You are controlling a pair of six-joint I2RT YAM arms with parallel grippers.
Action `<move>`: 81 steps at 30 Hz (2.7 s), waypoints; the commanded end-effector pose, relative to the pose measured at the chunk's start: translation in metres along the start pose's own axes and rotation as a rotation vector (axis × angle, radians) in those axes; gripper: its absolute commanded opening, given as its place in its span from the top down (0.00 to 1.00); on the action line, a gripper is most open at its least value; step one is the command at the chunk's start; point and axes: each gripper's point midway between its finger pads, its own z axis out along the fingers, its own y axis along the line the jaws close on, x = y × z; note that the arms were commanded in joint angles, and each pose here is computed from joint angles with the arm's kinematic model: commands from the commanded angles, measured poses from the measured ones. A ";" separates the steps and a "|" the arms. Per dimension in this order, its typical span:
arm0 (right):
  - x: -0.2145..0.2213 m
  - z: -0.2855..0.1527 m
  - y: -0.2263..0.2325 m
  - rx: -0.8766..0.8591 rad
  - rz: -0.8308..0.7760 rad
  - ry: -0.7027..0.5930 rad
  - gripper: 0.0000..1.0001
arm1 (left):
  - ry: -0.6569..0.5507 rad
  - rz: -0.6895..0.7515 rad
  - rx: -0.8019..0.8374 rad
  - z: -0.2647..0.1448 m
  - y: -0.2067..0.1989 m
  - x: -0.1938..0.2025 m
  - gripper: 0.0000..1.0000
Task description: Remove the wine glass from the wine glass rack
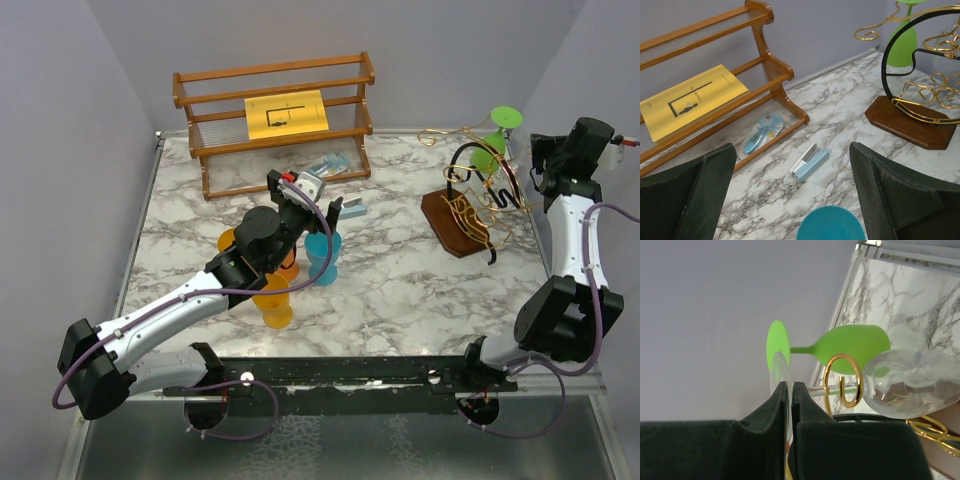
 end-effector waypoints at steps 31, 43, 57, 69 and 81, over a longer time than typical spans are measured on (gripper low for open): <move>-0.083 -0.151 0.075 -0.253 -0.195 -0.389 0.99 | -0.028 -0.025 0.019 0.003 -0.001 -0.016 0.01; -0.051 -0.243 0.114 -0.584 -0.307 -0.284 0.99 | -0.022 -0.013 -0.002 0.004 0.008 -0.017 0.01; 0.045 -0.379 0.127 -1.076 -0.492 0.140 0.99 | 0.027 -0.079 0.062 0.004 -0.003 -0.024 0.01; 0.106 -0.406 0.089 -1.134 -0.310 0.623 0.99 | 0.205 -0.467 0.226 -0.019 -0.048 -0.003 0.01; 0.122 -0.420 0.080 -1.100 -0.015 0.991 0.99 | 0.107 -0.749 0.467 -0.067 -0.058 -0.074 0.01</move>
